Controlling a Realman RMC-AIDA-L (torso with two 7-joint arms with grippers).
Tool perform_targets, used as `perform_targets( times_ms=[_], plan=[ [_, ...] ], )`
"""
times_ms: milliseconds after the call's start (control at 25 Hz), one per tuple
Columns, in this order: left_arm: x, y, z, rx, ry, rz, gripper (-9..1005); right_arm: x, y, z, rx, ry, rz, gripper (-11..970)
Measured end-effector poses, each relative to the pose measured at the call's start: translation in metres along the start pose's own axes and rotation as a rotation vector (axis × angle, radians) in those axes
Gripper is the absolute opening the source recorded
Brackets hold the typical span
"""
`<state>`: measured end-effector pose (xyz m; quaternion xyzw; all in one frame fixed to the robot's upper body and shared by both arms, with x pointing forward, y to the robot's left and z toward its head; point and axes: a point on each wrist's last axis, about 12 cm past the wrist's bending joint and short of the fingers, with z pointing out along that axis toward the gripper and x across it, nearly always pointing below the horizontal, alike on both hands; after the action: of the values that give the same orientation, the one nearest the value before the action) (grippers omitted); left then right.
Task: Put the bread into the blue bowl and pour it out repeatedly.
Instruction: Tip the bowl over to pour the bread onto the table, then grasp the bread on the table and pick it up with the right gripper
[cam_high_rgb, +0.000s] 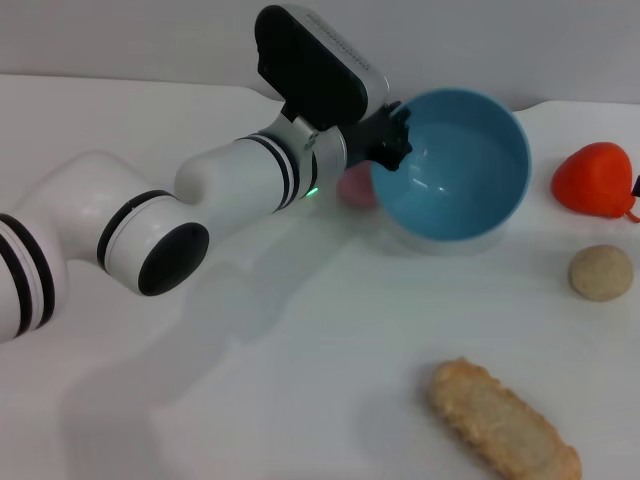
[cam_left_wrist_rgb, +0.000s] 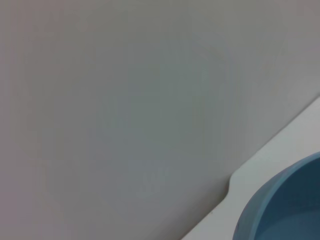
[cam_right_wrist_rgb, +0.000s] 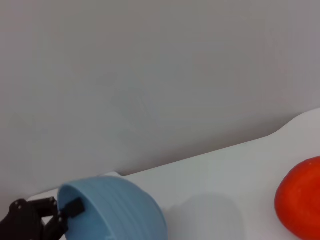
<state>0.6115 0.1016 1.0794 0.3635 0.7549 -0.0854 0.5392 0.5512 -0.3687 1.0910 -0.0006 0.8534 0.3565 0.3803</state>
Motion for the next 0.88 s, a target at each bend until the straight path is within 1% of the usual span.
perform_targets(
  times_ms=[160,280,360,400,520,600,640,680,720,800,880],
  plan=[
    [-0.003,0.005,-0.001,-0.019,-0.014,-0.035,-1,0.0,0.004,0.003,-0.019,0.017,-0.012,509],
    [-0.007,0.012,-0.003,-0.036,-0.01,-0.101,0,0.0,0.011,0.007,-0.051,0.054,-0.036,510],
    [-0.012,0.022,-0.005,-0.053,0.015,-0.178,0,0.0,0.016,0.01,-0.076,0.093,-0.061,511],
    [-0.013,0.025,-0.006,-0.056,0.028,-0.197,0,-0.001,0.019,0.011,-0.088,0.117,-0.077,511],
    [-0.017,0.048,-0.012,-0.076,0.126,-0.308,0,-0.003,0.03,0.016,-0.119,0.193,-0.138,512],
    [-0.018,0.062,-0.017,-0.086,0.182,-0.378,0,-0.005,0.04,0.02,-0.145,0.255,-0.193,512],
    [-0.018,0.062,-0.017,-0.086,0.182,-0.378,-1,-0.005,0.047,0.023,-0.16,0.294,-0.227,512],
    [-0.017,0.074,-0.023,-0.09,0.233,-0.445,-1,-0.005,0.052,0.026,-0.174,0.327,-0.255,513],
    [-0.016,0.08,-0.027,-0.094,0.248,-0.471,-1,-0.005,0.058,0.028,-0.185,0.361,-0.284,513],
    [-0.013,0.086,-0.034,-0.1,0.263,-0.503,-1,-0.003,0.07,0.036,-0.211,0.446,-0.347,513],
    [-0.009,0.092,-0.042,-0.107,0.275,-0.534,-1,-0.001,0.08,0.042,-0.23,0.518,-0.388,514]
  ],
)
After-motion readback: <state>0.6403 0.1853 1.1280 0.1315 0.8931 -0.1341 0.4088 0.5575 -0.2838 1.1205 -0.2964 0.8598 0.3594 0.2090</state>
